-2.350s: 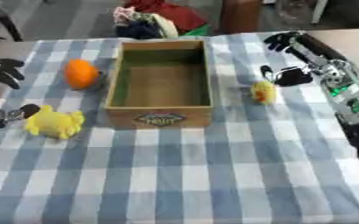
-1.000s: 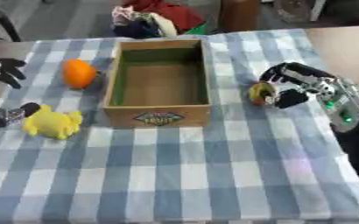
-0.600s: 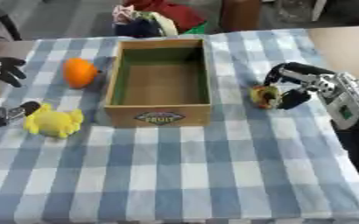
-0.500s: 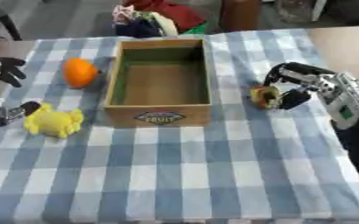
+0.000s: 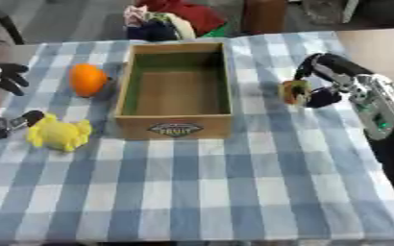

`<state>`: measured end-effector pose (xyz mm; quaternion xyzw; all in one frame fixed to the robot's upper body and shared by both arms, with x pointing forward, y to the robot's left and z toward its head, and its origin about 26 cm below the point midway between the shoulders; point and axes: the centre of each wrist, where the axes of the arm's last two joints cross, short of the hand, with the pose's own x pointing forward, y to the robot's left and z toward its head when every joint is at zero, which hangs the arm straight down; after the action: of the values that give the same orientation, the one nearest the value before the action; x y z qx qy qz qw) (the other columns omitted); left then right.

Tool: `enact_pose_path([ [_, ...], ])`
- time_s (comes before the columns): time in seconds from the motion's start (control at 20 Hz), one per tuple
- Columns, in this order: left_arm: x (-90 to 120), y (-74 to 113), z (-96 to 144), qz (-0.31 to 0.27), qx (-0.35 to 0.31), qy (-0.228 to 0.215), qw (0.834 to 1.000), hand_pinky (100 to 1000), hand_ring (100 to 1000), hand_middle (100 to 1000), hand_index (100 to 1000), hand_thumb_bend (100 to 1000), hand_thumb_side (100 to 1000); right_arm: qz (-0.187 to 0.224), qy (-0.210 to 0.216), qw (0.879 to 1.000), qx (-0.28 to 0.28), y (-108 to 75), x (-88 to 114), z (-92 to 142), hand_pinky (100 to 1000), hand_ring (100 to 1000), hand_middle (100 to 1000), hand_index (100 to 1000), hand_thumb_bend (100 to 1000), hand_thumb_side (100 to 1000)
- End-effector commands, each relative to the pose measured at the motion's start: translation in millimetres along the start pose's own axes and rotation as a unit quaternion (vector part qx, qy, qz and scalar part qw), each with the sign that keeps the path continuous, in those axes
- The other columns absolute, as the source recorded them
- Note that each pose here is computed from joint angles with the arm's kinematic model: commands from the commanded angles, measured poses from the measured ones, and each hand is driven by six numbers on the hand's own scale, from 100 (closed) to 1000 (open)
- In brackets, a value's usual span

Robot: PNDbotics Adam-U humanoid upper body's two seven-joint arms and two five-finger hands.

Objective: Pick up objects on the table and place them in the box.

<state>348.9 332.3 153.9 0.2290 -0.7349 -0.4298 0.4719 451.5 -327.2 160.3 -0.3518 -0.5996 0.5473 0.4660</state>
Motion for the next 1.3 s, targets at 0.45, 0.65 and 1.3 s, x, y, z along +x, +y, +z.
enact_pose_path([
  [0.45, 4, 10.6, -2, -0.018, -0.002, -0.009, 1.0, 733, 620, 637, 865, 509, 348, 0.006, -0.071, 0.994, -0.08, -66.7, 48, -25, 790, 760, 658, 360, 100, 100],
  [0.65, 5, 9.8, -4, -0.018, -0.005, -0.013, 1.0, 733, 620, 638, 865, 510, 347, 0.02, -0.096, 0.993, -0.066, -66.7, 67, -42, 794, 759, 662, 362, 100, 100],
  [1.3, 10, 9.3, -9, -0.017, -0.009, -0.025, 1.0, 732, 621, 639, 865, 504, 341, 0.06, -0.18, 0.982, -0.006, -29.1, 127, -80, 811, 772, 701, 525, 100, 100],
])
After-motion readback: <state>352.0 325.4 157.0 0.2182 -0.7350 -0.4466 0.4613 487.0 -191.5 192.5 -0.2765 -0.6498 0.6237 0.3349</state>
